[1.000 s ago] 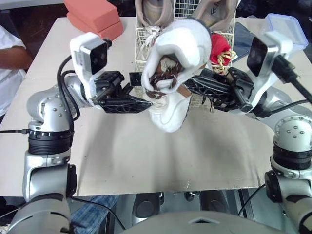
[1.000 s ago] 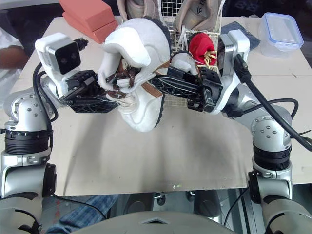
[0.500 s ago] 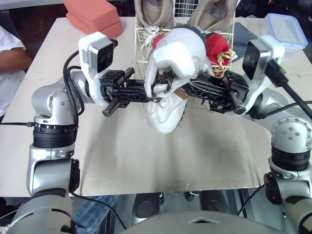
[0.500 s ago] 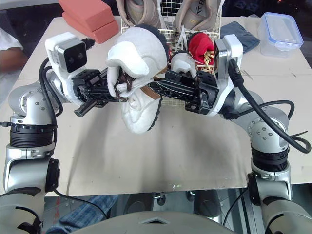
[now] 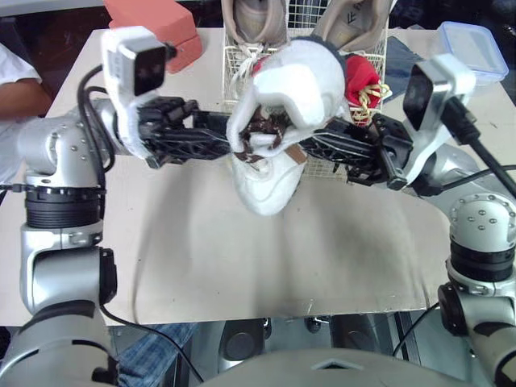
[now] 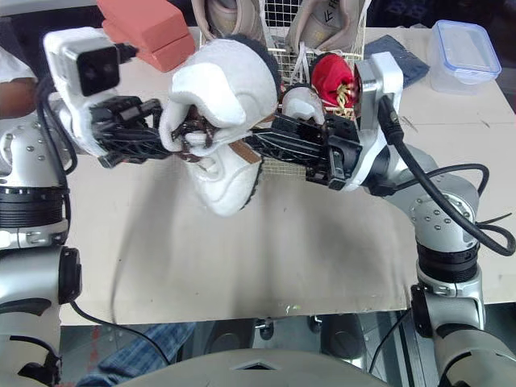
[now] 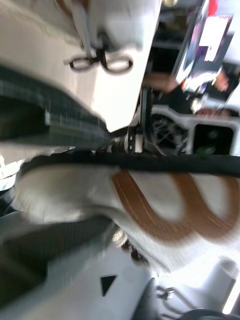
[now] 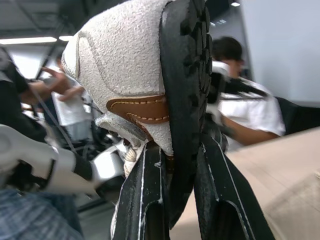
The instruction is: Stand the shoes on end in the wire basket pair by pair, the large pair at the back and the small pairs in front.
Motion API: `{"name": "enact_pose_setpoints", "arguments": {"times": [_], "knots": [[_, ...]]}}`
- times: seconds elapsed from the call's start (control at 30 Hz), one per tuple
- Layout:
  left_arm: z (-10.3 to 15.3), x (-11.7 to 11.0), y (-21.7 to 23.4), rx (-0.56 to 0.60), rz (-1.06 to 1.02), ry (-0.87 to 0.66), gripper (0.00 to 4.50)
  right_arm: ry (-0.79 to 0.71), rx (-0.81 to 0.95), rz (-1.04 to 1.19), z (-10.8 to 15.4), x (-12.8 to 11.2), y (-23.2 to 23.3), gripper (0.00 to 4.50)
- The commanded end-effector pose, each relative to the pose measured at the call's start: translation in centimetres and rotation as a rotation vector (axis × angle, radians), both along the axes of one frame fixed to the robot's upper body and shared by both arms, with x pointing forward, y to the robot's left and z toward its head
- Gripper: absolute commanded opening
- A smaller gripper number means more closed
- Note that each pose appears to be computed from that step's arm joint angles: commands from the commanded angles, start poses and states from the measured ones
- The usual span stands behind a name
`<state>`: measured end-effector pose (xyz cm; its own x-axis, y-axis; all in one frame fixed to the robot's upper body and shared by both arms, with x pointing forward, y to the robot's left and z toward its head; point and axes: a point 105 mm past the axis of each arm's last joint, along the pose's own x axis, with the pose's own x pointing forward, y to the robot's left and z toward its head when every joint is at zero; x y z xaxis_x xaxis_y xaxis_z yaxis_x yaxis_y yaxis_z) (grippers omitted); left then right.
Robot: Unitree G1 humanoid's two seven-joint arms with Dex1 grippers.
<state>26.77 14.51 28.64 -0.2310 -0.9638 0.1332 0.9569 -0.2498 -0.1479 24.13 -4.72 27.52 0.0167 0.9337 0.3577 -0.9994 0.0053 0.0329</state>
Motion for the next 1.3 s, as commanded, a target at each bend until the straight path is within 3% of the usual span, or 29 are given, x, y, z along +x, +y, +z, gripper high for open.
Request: {"name": "enact_pose_setpoints", "arguments": {"times": [0.03,0.17,0.73,0.77,0.83,1.07,1.17,1.2,1.3], "knots": [[1.7,-0.2,0.3,-0.068,0.008,-0.081,4.47,-0.048,0.021,0.016,0.8,-0.7,0.0,0.00],[3.1,-0.8,0.6,-0.115,-0.046,-0.065,4.47,-0.054,-0.010,0.029,0.3,-0.9,0.1,0.00],[1.5,-0.1,-3.8,-0.012,-0.192,-0.033,4.47,-0.075,-0.043,0.108,-0.2,-2.4,1.4,0.00],[1.6,-0.1,-3.9,-0.015,-0.197,-0.032,4.08,-0.074,-0.043,0.105,-0.3,-2.4,1.4,0.00],[1.8,-0.1,-4.0,-0.025,-0.208,-0.023,3.74,-0.071,-0.048,0.099,-0.4,-2.3,1.3,0.00],[1.7,-0.1,-3.8,-0.012,-0.197,-0.039,0.87,-0.062,-0.072,0.077,-1.3,-2.0,1.2,0.00],[1.8,0.2,-3.5,-0.013,-0.164,-0.065,0.62,-0.040,-0.062,0.075,-1.3,-1.9,1.0,0.00],[1.8,0.3,-3.4,-0.012,-0.154,-0.075,0.62,-0.037,-0.063,0.076,-1.3,-1.9,0.9,0.95],[2.2,0.6,-2.9,-0.017,-0.118,-0.106,0.61,-0.035,-0.074,0.075,-1.4,-2.1,0.5,2.22]]}}
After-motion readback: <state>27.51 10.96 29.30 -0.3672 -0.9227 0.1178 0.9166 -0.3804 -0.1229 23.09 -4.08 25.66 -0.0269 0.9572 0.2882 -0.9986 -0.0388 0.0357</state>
